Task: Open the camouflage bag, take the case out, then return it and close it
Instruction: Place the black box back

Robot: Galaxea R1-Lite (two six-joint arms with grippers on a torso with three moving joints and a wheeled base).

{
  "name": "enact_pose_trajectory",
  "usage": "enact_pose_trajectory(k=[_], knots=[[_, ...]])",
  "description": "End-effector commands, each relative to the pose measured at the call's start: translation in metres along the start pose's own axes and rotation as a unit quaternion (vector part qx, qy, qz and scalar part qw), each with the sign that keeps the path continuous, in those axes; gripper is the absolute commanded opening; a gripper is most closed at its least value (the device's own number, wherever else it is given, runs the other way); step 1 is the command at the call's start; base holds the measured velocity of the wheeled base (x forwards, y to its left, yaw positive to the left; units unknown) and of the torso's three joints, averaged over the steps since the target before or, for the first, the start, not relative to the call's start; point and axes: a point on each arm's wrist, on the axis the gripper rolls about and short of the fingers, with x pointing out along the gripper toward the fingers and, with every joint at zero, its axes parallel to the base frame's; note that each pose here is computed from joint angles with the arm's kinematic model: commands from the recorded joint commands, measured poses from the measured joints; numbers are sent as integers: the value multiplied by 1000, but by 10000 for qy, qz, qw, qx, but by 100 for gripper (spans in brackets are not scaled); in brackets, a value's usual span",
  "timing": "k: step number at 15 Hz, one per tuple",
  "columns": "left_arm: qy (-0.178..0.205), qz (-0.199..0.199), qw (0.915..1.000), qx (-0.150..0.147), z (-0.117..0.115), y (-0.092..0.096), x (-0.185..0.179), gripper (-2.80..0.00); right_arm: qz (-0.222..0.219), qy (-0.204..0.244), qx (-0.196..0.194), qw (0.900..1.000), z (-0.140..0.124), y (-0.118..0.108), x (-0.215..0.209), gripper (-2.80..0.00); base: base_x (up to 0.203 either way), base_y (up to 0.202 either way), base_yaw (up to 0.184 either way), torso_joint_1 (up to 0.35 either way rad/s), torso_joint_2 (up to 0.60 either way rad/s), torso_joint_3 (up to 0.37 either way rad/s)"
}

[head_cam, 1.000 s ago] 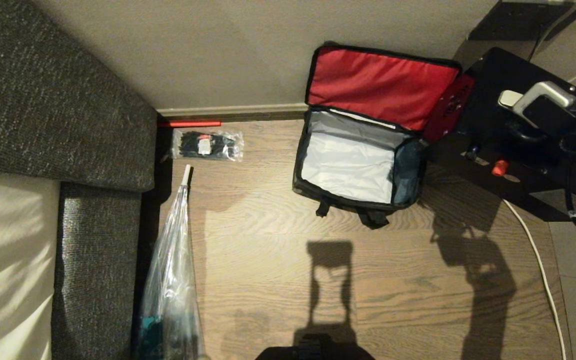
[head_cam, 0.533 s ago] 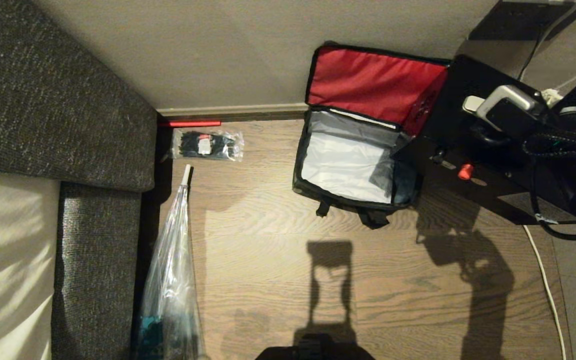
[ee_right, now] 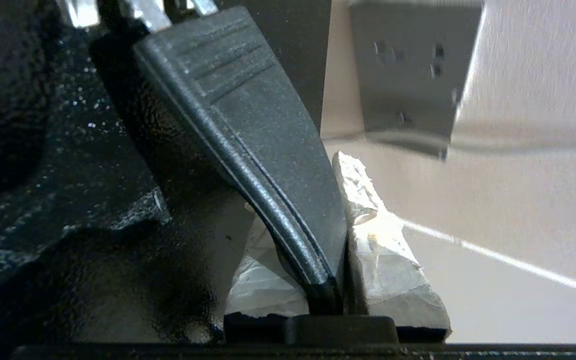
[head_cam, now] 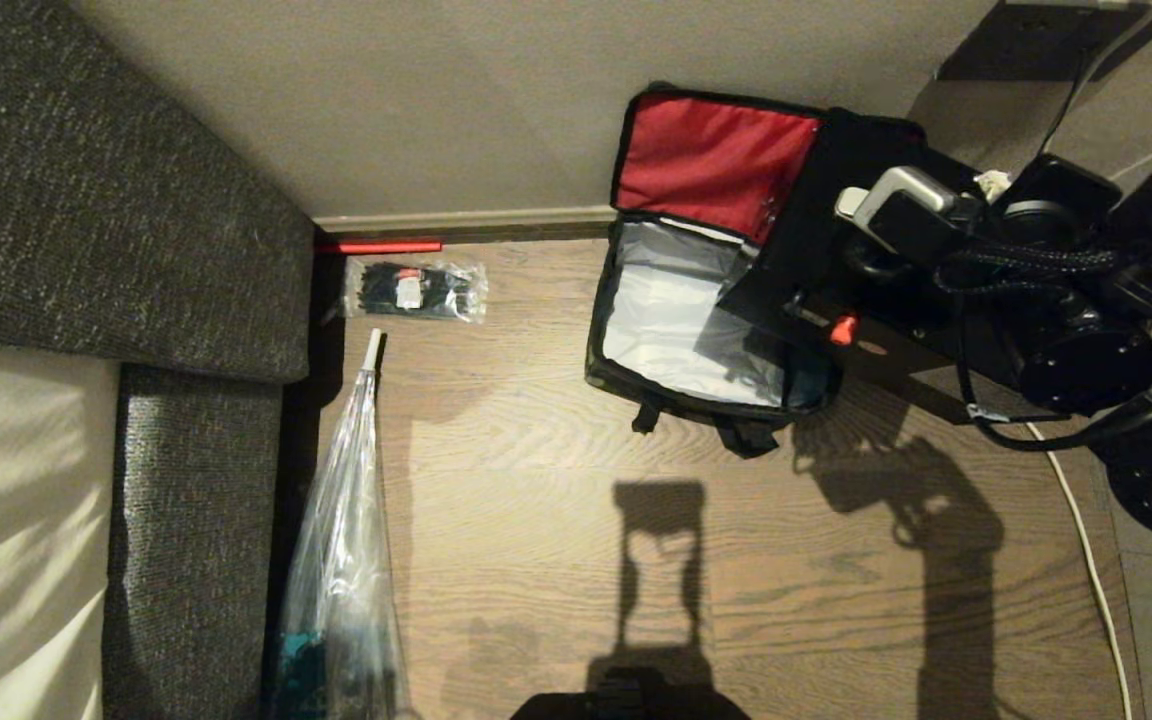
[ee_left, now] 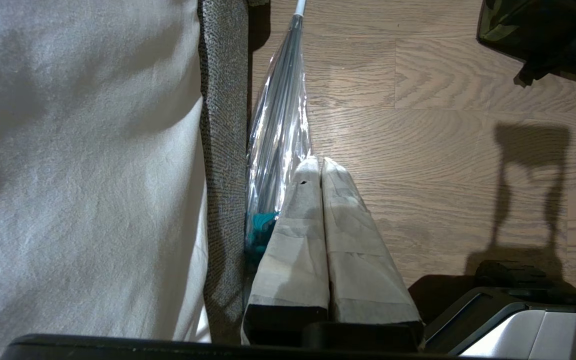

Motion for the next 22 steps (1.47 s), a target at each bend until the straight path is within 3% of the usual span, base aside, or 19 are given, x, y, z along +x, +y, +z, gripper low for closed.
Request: enact_pose_trajectory(k=[1,12,22], knots=[[-10,3,10000,-1,0,0,0,-280,84,-137,-9,9999,14,11,1,-280,0,0,0,0,0,0],[-10,3,10000,-1,0,0,0,-280,154,-515,209,9983,71,37,7,-280,0,0,0,0,0,0],[-10,3,10000,-1,0,0,0,-280,238,-701,244,9970,95,58,10,-280,0,0,0,0,0,0]])
